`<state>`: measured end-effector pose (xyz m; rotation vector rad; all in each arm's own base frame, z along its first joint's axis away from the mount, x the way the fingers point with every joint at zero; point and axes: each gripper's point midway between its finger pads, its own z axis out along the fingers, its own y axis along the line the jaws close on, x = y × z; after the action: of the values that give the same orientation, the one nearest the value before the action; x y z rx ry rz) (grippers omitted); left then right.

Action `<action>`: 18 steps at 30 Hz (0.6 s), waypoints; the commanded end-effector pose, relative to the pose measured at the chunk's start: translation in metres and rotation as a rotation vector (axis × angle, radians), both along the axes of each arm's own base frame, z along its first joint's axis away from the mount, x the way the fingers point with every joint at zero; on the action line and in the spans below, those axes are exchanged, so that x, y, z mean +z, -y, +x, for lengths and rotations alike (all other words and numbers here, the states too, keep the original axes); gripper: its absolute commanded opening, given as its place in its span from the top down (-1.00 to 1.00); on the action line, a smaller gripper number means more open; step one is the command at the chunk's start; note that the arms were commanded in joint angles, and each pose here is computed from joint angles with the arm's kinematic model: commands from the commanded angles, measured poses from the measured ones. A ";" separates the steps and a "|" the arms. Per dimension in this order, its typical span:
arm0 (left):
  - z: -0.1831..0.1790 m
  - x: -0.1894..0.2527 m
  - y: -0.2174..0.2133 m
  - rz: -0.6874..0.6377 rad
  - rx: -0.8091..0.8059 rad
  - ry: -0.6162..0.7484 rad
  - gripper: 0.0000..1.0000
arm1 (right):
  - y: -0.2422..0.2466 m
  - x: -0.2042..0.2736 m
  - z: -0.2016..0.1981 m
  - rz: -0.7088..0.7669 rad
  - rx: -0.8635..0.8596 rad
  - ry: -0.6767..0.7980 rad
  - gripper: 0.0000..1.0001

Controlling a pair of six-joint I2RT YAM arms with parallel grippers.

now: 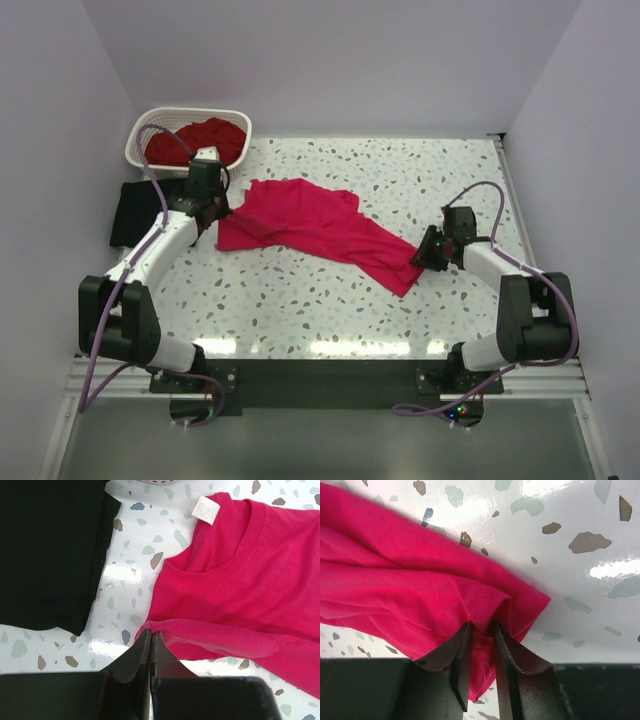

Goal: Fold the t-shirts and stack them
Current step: Flatten the tshirt out

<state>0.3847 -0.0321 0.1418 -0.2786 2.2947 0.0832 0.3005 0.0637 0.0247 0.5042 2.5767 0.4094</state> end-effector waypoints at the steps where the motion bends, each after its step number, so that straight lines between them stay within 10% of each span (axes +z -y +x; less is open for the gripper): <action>1: 0.006 0.020 -0.006 0.019 0.007 0.076 1.00 | -0.006 0.006 0.010 0.031 0.034 0.054 0.48; 7: 0.003 0.029 -0.008 0.015 0.017 0.098 1.00 | -0.007 0.038 0.001 0.031 0.059 0.074 0.97; 18: -0.028 0.028 -0.021 0.039 0.065 0.083 1.00 | -0.035 0.073 -0.065 0.192 0.173 0.035 1.00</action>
<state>0.3678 -0.0219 0.1639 -0.3037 2.2282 0.1083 0.2637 0.0843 0.0939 0.3715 2.5094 0.5934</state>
